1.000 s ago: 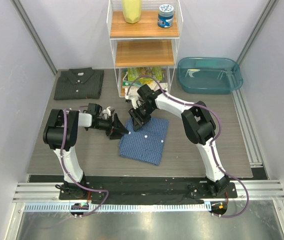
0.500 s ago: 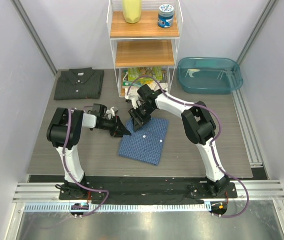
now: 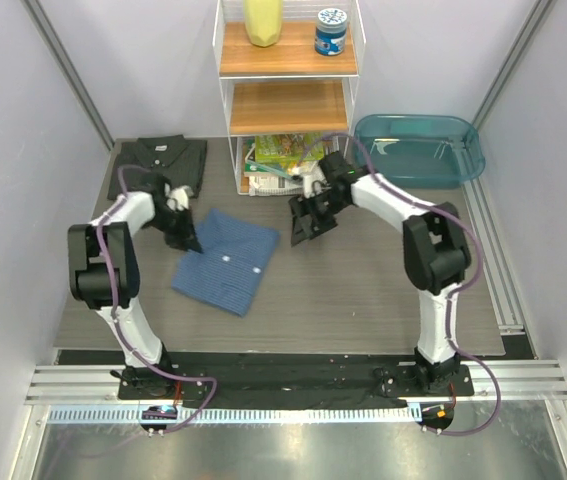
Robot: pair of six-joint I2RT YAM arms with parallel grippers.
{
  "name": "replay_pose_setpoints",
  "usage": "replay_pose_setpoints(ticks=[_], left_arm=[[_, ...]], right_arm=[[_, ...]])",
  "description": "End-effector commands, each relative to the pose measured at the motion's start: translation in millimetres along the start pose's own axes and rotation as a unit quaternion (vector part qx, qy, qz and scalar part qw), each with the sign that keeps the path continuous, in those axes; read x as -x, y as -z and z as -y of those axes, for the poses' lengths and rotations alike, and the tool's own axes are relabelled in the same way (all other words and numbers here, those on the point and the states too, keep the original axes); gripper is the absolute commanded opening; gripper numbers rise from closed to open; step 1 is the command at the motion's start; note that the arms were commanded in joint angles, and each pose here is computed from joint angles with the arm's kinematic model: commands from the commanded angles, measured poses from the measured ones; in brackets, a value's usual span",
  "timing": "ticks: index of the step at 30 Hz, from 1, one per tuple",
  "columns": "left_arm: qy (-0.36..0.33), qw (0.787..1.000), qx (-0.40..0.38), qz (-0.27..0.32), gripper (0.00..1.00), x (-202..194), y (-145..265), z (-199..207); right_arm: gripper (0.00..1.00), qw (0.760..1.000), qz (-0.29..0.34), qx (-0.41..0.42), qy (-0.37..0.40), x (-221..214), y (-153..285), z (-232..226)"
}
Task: Fold and stack the long sleeve shirts
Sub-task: Fold the shirt
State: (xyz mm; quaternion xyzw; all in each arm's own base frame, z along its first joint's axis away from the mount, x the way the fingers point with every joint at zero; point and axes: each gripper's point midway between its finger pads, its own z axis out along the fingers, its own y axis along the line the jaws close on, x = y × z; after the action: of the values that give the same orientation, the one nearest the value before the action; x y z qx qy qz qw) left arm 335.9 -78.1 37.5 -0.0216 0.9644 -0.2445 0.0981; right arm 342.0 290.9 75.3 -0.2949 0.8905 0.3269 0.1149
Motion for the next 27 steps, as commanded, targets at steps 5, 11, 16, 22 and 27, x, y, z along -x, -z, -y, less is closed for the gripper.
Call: replay_pose_setpoints(ticks=[5, 11, 16, 22, 27], left_arm=[[-0.201, 0.924, 0.318, 0.063, 0.00, 85.1, 201.9, -69.2], [-0.263, 0.879, 0.398, 0.020, 0.00, 65.1, 202.8, -39.3], [-0.255, 0.878, 0.404, -0.007, 0.00, 24.7, 118.0, -41.1], [-0.226, 0.900, 0.367, -0.071, 0.00, -21.2, 0.3, -8.8], [-0.226, 0.915, 0.320, -0.096, 0.00, -43.1, -54.7, 54.8]], right_arm=[[0.79, 0.999, 0.049, -0.022, -0.002, -7.1, 66.0, -0.7], [0.79, 0.999, 0.045, -0.007, -0.006, -20.5, 69.5, -3.9], [0.79, 0.999, 0.040, 0.003, -0.014, -28.1, 67.8, -4.0], [0.79, 0.999, 0.033, 0.000, -0.026, -41.9, 66.8, 1.0], [0.79, 0.999, 0.031, -0.005, -0.043, -50.1, 70.2, 7.8]])
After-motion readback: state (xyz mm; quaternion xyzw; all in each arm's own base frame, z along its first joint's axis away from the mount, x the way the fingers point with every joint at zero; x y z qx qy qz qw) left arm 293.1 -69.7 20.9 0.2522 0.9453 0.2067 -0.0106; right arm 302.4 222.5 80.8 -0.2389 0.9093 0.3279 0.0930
